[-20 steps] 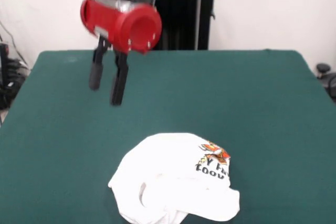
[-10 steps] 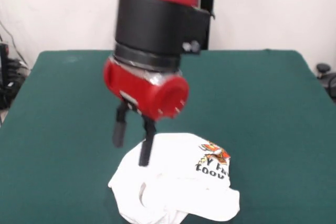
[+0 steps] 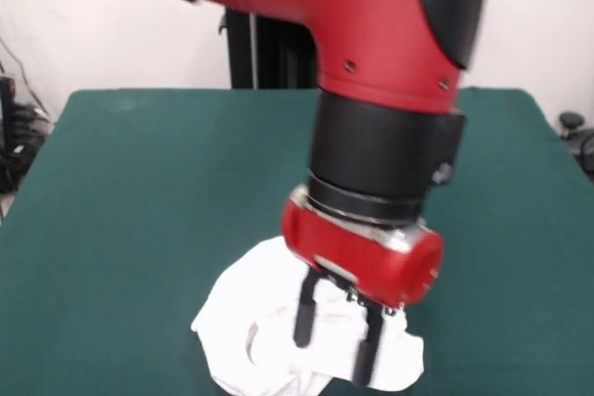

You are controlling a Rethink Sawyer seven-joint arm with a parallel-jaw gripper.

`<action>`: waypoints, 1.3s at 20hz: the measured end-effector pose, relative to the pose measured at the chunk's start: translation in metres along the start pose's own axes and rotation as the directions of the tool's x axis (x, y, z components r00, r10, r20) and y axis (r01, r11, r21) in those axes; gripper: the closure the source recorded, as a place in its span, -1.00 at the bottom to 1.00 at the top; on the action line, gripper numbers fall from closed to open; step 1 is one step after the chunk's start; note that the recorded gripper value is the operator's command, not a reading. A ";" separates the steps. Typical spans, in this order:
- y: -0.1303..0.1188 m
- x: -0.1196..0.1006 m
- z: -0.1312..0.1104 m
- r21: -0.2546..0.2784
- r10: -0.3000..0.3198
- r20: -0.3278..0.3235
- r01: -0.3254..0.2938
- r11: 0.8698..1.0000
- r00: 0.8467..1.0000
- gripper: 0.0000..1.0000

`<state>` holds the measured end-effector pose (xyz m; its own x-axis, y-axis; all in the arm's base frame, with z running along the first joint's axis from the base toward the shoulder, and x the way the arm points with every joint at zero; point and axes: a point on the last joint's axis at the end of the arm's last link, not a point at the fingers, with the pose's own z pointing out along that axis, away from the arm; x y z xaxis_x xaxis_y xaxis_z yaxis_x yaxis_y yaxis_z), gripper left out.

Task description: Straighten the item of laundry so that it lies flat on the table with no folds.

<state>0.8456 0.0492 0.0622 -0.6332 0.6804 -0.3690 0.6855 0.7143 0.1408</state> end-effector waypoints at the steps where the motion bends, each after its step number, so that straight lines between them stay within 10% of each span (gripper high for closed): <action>1: 0.004 0.003 0.003 -0.002 -0.006 0.000 0.006 1.000 1.000 -1.00; 6: 0.016 0.021 0.016 0.015 -0.037 -0.016 0.037 0.999 0.999 -1.00; 17: -0.029 0.036 0.030 0.229 -0.051 -0.131 0.081 0.970 0.990 -1.00; 26: -0.035 0.040 0.033 0.256 -0.050 -0.150 0.087 0.963 0.987 -1.00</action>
<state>0.8079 0.0461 0.0123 -0.7132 0.6607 -0.2341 0.6966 0.7053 -0.1318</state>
